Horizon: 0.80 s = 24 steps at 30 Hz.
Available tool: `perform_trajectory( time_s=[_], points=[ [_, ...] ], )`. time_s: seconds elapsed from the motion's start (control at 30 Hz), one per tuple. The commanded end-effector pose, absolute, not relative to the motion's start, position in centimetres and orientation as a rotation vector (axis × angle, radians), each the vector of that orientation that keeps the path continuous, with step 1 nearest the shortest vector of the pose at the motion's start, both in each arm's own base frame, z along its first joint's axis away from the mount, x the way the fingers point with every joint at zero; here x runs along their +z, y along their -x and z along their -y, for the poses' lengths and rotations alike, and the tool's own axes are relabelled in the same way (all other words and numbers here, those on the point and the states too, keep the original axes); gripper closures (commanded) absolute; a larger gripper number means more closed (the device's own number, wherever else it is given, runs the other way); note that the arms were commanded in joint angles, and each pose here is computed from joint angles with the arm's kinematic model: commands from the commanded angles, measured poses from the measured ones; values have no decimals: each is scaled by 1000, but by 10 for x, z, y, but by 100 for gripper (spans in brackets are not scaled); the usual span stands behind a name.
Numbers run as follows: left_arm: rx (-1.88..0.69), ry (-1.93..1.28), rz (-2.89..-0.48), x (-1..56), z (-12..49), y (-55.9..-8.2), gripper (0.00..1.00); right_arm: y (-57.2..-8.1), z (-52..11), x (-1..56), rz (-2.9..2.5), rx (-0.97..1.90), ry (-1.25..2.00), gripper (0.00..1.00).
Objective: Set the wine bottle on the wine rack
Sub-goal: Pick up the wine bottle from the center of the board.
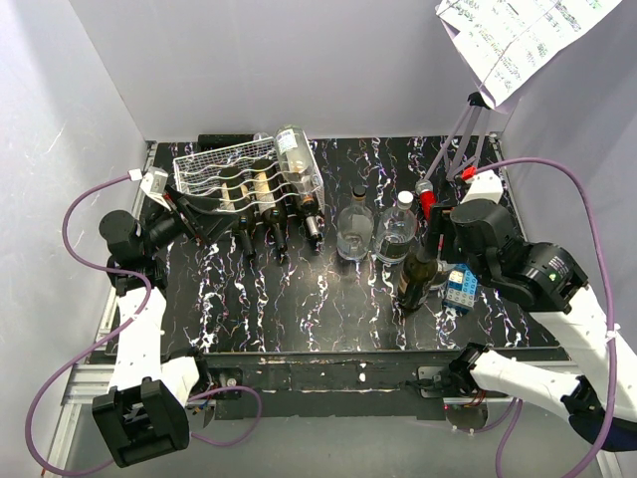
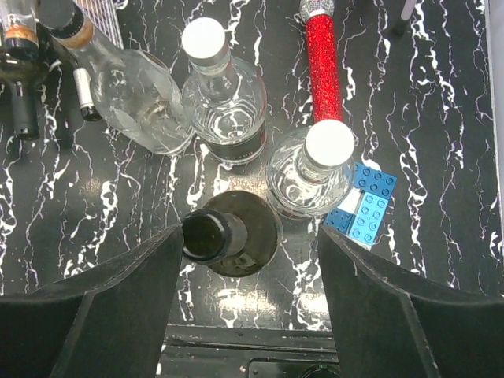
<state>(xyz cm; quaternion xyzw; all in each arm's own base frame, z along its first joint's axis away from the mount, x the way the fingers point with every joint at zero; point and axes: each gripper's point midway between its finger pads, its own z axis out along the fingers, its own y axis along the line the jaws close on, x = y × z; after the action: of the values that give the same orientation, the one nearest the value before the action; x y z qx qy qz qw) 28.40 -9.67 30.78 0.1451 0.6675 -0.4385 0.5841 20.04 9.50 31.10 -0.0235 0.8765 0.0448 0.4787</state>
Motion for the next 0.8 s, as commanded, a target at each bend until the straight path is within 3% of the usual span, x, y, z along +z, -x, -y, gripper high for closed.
perform_trajectory(
  time_s=[0.0,0.4,0.77],
  points=[
    [-1005,-348,-1551,310,97,-284,2,-207,-93,331,-2050,155,-12,24],
    [-998,-335,-1557,309,95,-286,2,-210,-102,324,-2086,151,42,25],
    [-997,-337,-1560,308,96,-286,2,-215,-106,282,-2196,67,42,42]
  ],
)
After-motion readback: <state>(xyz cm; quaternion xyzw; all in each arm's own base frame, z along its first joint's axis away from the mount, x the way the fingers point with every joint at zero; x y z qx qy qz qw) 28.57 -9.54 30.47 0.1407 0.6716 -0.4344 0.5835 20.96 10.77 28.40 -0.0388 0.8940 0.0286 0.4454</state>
